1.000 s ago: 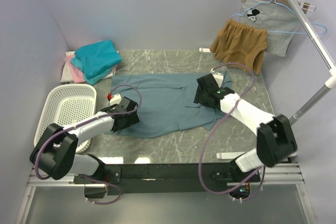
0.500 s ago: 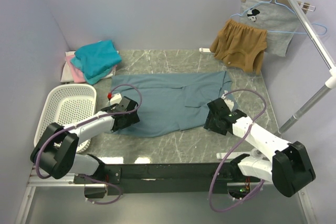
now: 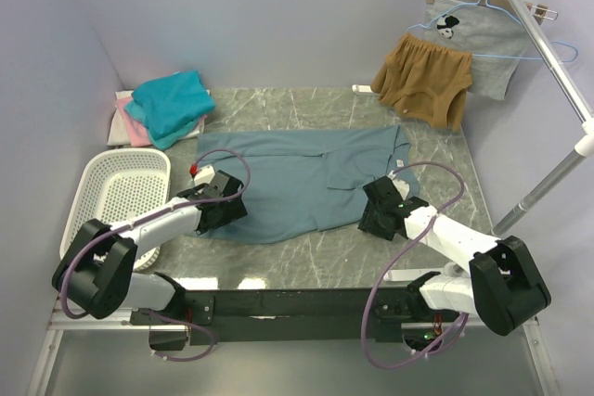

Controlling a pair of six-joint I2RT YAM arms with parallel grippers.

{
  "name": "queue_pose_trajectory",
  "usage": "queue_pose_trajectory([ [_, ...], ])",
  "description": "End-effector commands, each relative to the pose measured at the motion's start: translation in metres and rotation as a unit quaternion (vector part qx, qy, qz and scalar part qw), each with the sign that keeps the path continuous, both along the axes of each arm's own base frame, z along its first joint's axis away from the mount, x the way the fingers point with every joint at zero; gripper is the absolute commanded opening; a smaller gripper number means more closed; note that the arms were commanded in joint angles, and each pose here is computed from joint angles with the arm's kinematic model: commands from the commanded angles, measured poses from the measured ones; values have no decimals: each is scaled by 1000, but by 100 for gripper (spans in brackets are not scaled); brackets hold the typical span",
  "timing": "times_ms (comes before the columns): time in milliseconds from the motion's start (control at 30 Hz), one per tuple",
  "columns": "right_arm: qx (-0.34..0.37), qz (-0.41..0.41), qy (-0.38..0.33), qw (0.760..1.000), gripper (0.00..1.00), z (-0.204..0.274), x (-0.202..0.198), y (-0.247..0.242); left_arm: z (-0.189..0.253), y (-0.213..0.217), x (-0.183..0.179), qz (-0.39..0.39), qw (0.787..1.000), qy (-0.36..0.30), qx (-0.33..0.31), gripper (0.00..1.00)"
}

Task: Fold and stack the t-shirts
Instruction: Grap the side of the flattened tshirt closest away from the robot with both arms

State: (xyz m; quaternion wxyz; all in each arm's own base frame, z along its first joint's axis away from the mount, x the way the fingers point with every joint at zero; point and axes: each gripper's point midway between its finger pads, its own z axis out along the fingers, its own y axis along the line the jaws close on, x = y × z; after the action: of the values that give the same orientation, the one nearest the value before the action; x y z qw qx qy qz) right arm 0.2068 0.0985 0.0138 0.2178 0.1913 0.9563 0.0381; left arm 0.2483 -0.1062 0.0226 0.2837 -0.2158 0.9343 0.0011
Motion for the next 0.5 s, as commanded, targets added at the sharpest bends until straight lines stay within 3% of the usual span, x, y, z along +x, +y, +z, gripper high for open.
queue_pose_trajectory([
  [0,-8,-15,-26,1000,54,-1,14,-3,9,-2,-4,0,1000,-6,-13,99],
  [233,-21,-32,-37,999,53,-3,22,-13,13,-1,-4,5,1000,-12,-15,99],
  [467,-18,-41,-20,999,39,-11,25,-16,13,1,-5,10,1000,-12,-16,99],
])
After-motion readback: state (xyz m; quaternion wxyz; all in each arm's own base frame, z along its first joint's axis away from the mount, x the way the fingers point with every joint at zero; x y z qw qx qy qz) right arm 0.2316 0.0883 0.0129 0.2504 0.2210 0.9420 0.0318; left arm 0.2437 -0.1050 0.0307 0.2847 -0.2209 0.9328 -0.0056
